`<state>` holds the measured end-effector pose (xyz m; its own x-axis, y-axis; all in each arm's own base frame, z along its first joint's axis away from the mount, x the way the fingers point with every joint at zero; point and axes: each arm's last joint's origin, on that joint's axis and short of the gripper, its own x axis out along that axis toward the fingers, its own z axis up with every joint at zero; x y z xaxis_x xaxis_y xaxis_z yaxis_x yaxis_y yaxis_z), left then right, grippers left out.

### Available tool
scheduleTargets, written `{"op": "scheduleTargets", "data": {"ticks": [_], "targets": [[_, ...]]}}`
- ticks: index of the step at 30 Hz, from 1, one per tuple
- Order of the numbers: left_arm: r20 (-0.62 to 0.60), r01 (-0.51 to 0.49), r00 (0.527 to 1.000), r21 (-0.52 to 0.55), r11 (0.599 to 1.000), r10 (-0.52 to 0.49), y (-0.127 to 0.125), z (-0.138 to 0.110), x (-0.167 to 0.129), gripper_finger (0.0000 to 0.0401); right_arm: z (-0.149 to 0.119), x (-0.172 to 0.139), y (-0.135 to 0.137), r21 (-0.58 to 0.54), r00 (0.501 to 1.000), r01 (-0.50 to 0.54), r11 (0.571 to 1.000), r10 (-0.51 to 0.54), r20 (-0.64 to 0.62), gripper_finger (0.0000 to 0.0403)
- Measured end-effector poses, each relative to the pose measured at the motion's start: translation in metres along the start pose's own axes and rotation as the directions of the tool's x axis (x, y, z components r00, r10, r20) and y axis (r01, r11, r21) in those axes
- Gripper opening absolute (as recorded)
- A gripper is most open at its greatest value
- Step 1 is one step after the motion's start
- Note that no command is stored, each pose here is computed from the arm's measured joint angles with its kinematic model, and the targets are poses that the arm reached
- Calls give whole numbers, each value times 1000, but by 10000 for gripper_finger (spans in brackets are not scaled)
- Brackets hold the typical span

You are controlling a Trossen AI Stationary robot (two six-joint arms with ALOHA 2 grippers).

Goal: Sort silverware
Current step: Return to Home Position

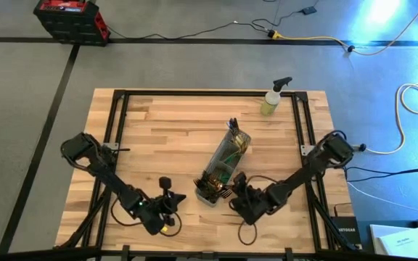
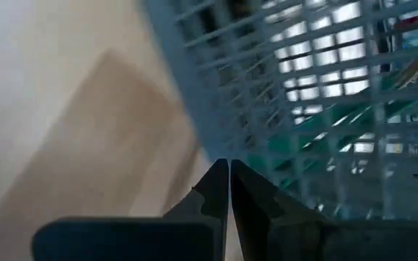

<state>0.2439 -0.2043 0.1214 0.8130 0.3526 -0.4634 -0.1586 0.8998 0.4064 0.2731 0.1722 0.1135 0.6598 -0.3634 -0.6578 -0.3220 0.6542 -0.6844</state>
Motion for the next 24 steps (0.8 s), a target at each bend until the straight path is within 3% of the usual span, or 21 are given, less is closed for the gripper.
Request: {"op": "scheduleTargets", "data": {"ticks": [7, 11, 16, 20, 24], "targets": [[13, -70, 997, -15, 997, 70, -4, -10, -16, 0, 4, 31, -38, 89, 997, 63, 994, -66, 39, 0], [31, -169, 985, -92, 981, 173, -1, -25, -30, 0, 1, 58, -60, 164, 991, 116, 980, -126, 53, 0], [13, -163, 986, -173, 971, 168, 0, -37, -44, 0, -11, 84, -89, 216, 985, 154, 964, -168, 49, 0], [9, -135, 990, -191, 972, 139, -3, -39, -49, 0, -22, 98, -113, 330, 978, 172, 928, -201, 53, 0], [18, -120, 992, -226, 967, 127, -5, -38, -50, 0, -32, 109, -136, 500, 968, 176, 848, -242, 69, 0]]}}
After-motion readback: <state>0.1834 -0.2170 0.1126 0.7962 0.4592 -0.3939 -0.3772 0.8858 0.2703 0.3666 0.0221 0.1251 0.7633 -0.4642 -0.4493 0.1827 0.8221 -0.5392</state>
